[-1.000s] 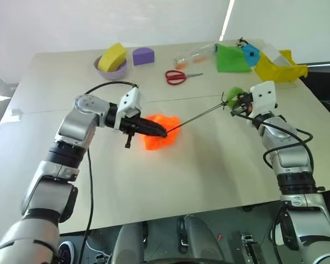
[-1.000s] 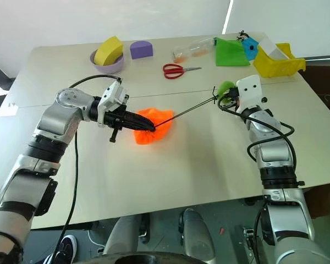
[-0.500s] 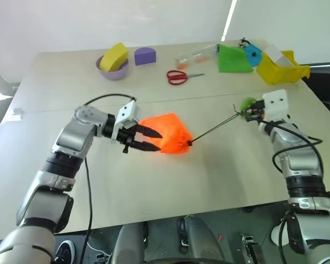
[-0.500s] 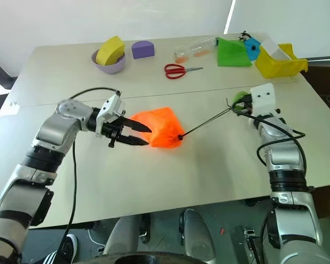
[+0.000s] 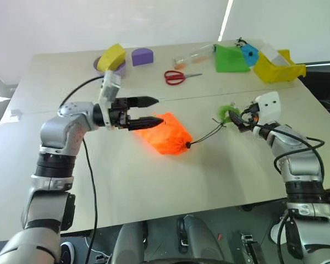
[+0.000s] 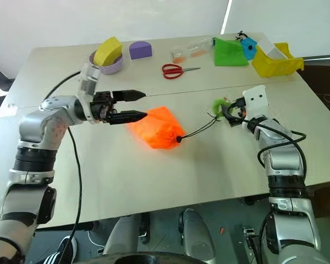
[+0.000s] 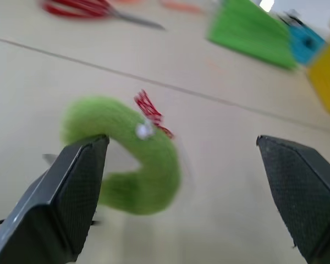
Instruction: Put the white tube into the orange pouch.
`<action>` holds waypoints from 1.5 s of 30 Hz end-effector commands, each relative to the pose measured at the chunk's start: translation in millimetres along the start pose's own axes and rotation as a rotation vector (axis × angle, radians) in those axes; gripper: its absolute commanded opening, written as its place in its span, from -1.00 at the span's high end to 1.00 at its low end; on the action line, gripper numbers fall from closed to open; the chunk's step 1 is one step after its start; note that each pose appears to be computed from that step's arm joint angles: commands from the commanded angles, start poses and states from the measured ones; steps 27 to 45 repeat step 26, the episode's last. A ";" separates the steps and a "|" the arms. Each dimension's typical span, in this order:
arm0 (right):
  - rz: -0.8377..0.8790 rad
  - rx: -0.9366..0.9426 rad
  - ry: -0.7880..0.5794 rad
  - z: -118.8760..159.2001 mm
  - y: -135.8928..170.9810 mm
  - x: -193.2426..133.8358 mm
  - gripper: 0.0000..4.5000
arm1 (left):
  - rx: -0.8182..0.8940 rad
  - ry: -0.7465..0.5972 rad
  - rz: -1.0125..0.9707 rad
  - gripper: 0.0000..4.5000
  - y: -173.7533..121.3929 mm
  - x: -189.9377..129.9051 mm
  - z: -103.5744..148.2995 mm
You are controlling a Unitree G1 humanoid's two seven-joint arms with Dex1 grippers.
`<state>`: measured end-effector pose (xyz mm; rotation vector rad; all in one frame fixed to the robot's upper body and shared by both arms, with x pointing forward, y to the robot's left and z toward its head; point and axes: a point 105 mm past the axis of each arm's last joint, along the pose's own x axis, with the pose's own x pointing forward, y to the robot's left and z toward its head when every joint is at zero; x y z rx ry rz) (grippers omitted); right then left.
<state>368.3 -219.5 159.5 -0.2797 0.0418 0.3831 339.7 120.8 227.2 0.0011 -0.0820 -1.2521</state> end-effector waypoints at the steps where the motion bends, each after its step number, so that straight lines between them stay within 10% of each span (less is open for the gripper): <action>1: 0.165 -0.040 -0.112 28.5 21.9 -16.8 -0.99 | 0.076 -0.016 0.179 -0.88 14.5 -28.8 4.4; 18: 0.274 -0.019 -0.032 -5.6 4.8 -76.0 -0.99 | 0.079 0.174 0.792 -0.88 8.3 -166.7 -68.5; 45: 0.277 -0.016 0.003 -21.2 1.6 -78.3 -0.99 | 0.129 0.157 0.803 -0.88 8.9 -166.6 -65.6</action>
